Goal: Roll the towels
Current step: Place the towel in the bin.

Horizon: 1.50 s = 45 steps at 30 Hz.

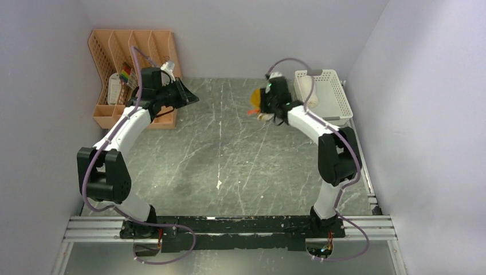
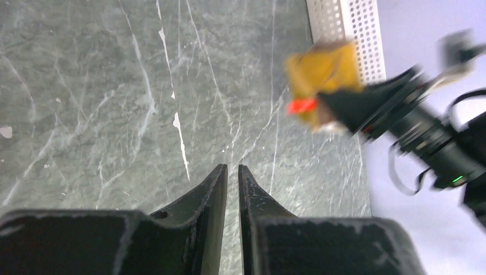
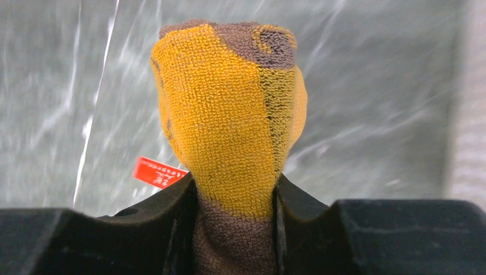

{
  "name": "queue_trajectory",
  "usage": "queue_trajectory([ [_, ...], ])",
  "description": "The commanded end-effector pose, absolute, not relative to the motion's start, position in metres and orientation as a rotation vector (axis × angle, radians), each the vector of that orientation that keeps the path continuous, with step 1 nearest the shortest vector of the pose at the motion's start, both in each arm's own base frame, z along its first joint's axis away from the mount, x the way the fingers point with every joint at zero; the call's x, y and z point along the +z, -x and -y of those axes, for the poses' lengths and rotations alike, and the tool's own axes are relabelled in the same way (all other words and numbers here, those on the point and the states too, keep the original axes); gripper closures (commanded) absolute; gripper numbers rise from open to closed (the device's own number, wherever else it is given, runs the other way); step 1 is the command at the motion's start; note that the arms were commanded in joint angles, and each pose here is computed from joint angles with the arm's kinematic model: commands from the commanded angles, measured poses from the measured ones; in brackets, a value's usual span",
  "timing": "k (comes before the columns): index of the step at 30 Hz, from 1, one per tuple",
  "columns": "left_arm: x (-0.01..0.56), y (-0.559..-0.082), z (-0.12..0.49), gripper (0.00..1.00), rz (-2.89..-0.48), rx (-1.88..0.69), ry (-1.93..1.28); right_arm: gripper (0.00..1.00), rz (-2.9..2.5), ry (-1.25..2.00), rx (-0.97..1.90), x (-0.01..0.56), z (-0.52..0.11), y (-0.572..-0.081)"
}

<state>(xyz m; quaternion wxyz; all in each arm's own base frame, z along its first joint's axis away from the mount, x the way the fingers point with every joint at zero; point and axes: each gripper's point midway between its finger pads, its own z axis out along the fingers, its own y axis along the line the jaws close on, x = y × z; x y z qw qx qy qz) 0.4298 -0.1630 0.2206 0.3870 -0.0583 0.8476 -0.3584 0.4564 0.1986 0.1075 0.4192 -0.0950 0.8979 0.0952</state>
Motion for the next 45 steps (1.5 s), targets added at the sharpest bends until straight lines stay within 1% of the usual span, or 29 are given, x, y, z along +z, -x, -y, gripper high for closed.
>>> queue_trajectory([
  [1, 0.197, -0.410, 0.162, 0.76, -2.250, -0.935, 0.126, 0.69, -2.081, 0.124, 0.072, 0.186, -0.126, -0.515],
  [6, 0.204, -0.409, 0.152, 0.76, -2.248, -0.935, 0.088, 0.71, -1.998, -0.032, -0.078, 0.234, -0.033, -0.556],
  [10, 0.211, -0.411, 0.144, 0.76, -2.244, -0.938, 0.065, 0.72, -1.940, -0.104, -0.222, 0.253, 0.032, -0.578],
  [15, 0.213, -0.413, 0.141, 0.76, -2.243, -0.965, 0.060, 0.72, -1.906, -0.098, -0.418, 0.239, 0.095, -0.595],
  [16, 0.213, -0.414, 0.141, 0.76, -2.243, -0.970, 0.060, 0.72, -1.920, -0.092, -0.444, 0.223, 0.105, -0.600],
  [19, 0.212, -0.415, 0.142, 0.76, -2.258, -0.979, 0.055, 0.72, -1.914, -0.084, -0.532, 0.206, 0.132, -0.608],
  [25, 0.209, -0.421, 0.140, 0.76, -2.276, -0.964, 0.061, 0.73, -1.886, -0.025, -0.713, 0.195, 0.158, -0.620],
  [31, 0.201, -0.425, 0.142, 0.76, -2.293, -0.989, 0.079, 0.74, -1.828, -0.013, -0.822, 0.210, 0.175, -0.624],
  [33, 0.196, -0.428, 0.142, 0.76, -2.304, -0.990, 0.079, 0.74, -1.822, 0.005, -0.844, 0.207, 0.177, -0.629],
  [37, 0.192, -0.431, 0.142, 0.76, -2.322, -0.982, 0.077, 0.74, -1.836, 0.034, -0.848, 0.186, 0.179, -0.644],
  [45, 0.183, -0.435, 0.135, 0.76, -2.358, -0.949, 0.083, 0.75, -1.906, 0.117, -0.814, 0.126, 0.179, -0.669],
])
